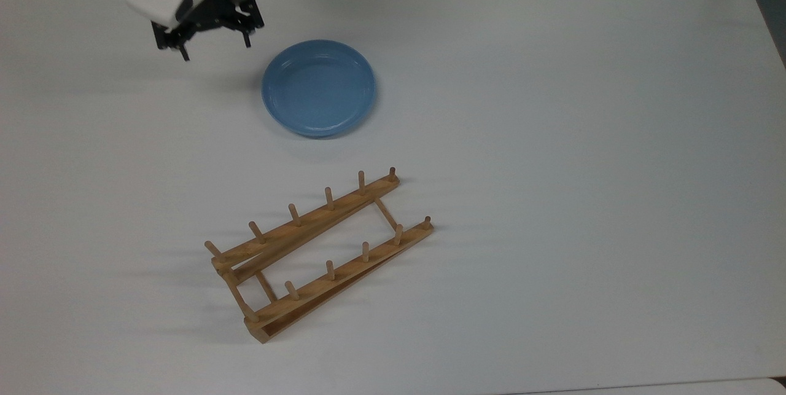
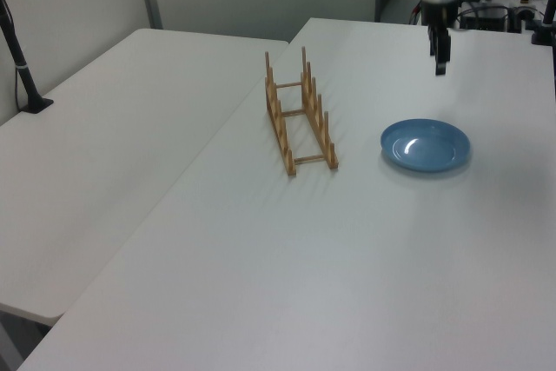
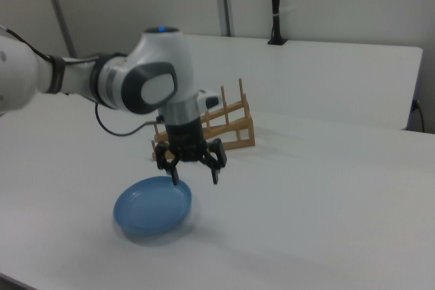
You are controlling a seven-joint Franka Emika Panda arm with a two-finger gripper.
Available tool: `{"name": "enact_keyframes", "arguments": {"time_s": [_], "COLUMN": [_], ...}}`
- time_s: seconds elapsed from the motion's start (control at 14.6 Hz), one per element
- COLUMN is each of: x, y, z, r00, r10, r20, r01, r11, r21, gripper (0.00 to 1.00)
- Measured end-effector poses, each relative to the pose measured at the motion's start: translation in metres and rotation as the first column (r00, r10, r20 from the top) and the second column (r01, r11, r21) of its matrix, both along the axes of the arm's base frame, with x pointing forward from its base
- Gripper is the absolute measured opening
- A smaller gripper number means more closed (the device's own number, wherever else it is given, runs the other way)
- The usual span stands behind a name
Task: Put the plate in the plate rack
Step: 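Move the gripper down to the rim of the blue plate, then close the gripper on the plate rim and tilt the plate up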
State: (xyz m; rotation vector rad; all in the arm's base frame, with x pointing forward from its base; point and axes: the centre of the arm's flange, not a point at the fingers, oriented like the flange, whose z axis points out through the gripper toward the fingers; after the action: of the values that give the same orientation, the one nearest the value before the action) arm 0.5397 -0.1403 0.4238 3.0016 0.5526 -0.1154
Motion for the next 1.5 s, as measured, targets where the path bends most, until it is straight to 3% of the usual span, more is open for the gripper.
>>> {"name": "enact_keyframes", "arguments": {"time_s": [0.27, 0.55, 0.68, 0.75, 0.89, 0.96, 1.09, 1.3, 1.5], "x": [0.004, 0.014, 0.022, 0.026, 0.028, 0.029, 0.03, 0.033, 0.037], "y": [0.005, 0.017, 0.036, 0.044, 0.051, 0.051, 0.051, 0.052, 0.053], "z": [-0.035, -0.063, -0.083, -0.09, -0.095, -0.096, -0.099, -0.1, -0.097], "r00": [0.999, 0.992, 0.984, 0.981, 0.98, 0.979, 0.974, 0.973, 0.973], "r10": [-0.027, -0.121, -0.172, -0.191, -0.199, -0.204, -0.228, -0.231, -0.231], "r20": [-0.047, -0.044, -0.039, -0.033, -0.028, -0.025, -0.02, 0.003, 0.029], "r01": [0.028, 0.121, 0.172, 0.191, 0.198, 0.204, 0.227, 0.231, 0.231], "r11": [1.0, 0.993, 0.985, 0.982, 0.98, 0.979, 0.974, 0.973, 0.973], "r21": [0.006, -0.004, -0.009, -0.01, -0.009, -0.009, -0.01, -0.006, -0.002], "gripper": [1.0, 1.0, 0.95, 0.81, 0.76, 0.67, 0.39, 0.07, 0.06]}}
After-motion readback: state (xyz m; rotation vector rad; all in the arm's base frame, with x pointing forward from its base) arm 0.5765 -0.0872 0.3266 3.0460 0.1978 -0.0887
